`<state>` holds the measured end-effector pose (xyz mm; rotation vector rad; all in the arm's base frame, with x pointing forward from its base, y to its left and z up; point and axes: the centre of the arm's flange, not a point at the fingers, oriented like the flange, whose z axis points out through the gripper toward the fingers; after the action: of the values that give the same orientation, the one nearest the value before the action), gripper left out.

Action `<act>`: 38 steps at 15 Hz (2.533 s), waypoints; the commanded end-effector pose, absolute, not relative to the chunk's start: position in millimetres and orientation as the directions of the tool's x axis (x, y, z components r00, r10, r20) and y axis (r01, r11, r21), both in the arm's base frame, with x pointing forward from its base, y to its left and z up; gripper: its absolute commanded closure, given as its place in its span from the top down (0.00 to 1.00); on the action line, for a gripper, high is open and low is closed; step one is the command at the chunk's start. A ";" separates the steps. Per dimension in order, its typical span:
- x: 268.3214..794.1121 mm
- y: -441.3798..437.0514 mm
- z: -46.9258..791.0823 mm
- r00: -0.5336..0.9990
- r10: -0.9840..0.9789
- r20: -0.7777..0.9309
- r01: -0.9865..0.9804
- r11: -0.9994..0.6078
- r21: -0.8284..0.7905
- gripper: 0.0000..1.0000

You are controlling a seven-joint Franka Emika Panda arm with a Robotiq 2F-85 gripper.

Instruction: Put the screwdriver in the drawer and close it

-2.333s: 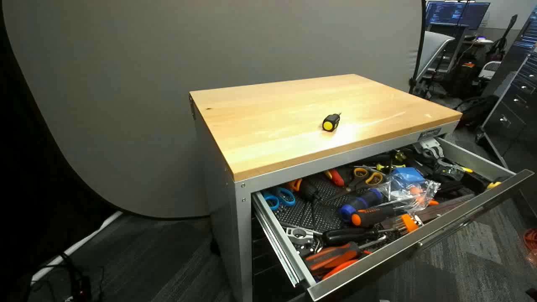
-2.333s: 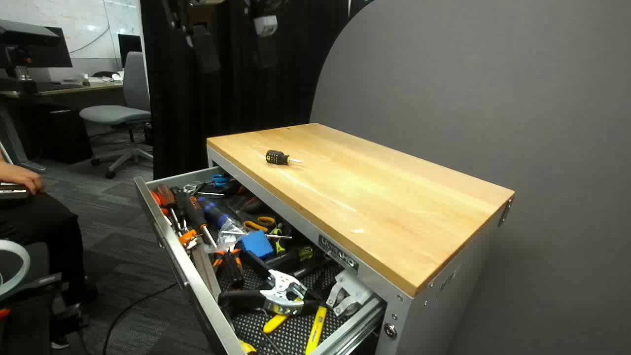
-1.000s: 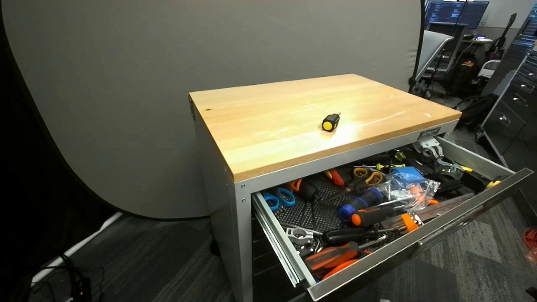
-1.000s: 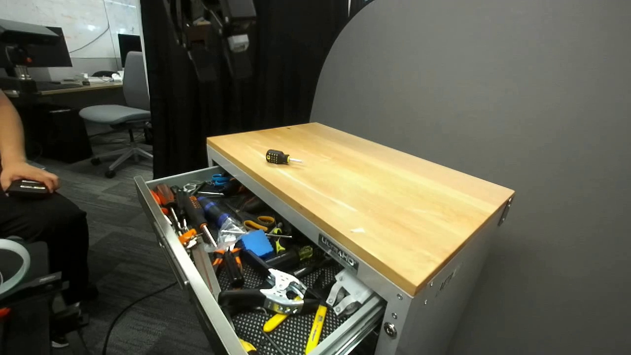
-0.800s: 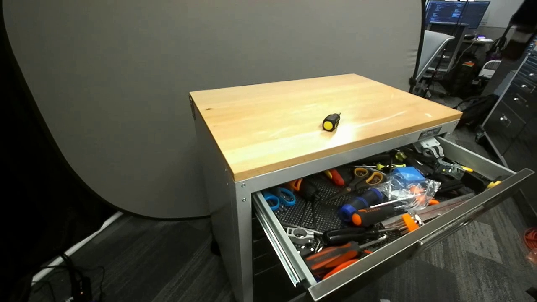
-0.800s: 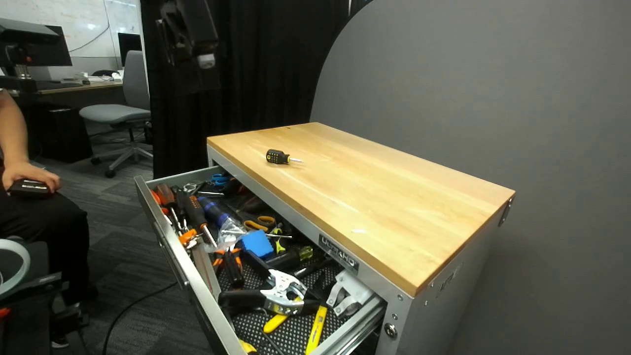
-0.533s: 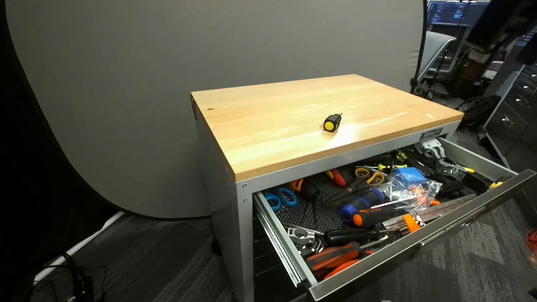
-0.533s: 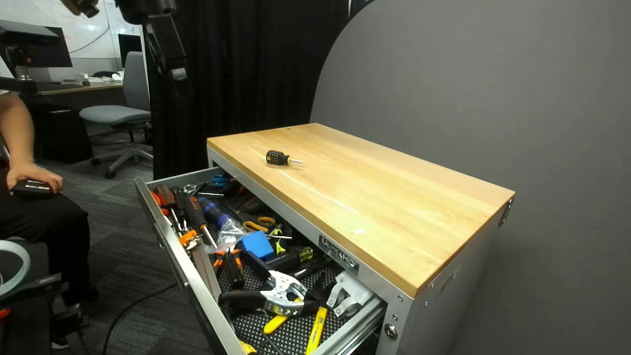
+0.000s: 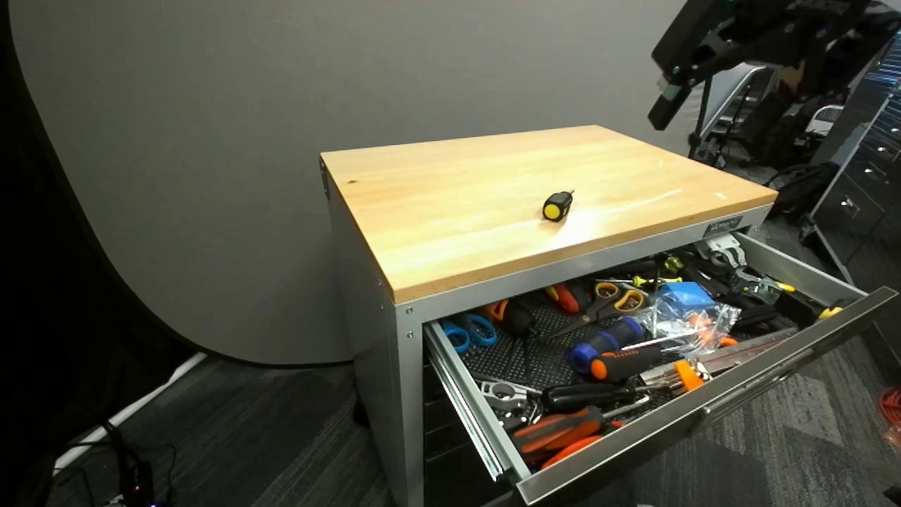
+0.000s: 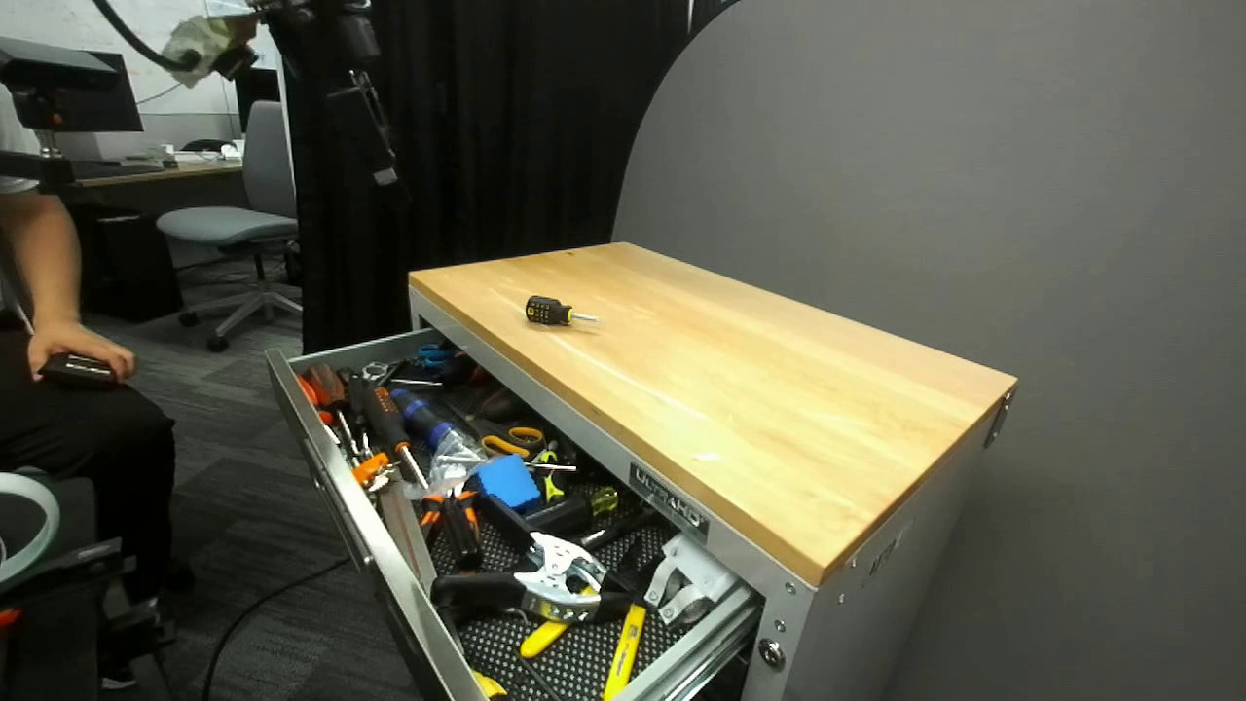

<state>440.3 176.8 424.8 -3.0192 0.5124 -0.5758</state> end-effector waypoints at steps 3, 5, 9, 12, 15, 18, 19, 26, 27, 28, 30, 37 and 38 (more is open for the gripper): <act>493.7 204.0 387.2 0.832 -0.420 0.362 -0.377 -0.907 -0.186 1.00; 512.6 208.8 378.2 0.814 -0.460 0.355 -0.406 -0.887 -0.219 1.00; 548.3 220.6 363.7 0.779 -0.516 0.356 -0.445 -0.855 -0.266 1.00; 567.4 220.8 354.1 0.737 -0.546 0.398 -0.473 -0.838 -0.273 1.00; 582.2 209.0 346.1 0.681 -0.591 0.432 -0.527 -0.805 -0.271 1.00; 598.3 197.0 334.7 0.636 -0.615 0.466 -0.566 -0.782 -0.259 1.00; 602.2 195.8 330.0 0.627 -0.617 0.476 -0.575 -0.778 -0.252 1.00; 614.5 198.5 293.5 0.593 -0.597 0.540 -0.625 -0.764 -0.159 1.00; 614.8 199.5 289.8 0.596 -0.590 0.545 -0.632 -0.763 -0.135 1.00; 614.1 201.1 285.9 0.604 -0.574 0.553 -0.633 -0.767 -0.104 0.75; 613.7 201.8 282.0 0.608 -0.562 0.560 -0.646 -0.761 -0.063 0.66; 602.7 190.1 277.8 0.635 -0.528 0.564 -0.655 -0.755 0.031 0.12; 600.3 186.0 278.9 0.641 -0.520 0.565 -0.653 -0.756 0.045 0.15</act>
<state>602.8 193.2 272.4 -3.0039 1.1204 -0.9136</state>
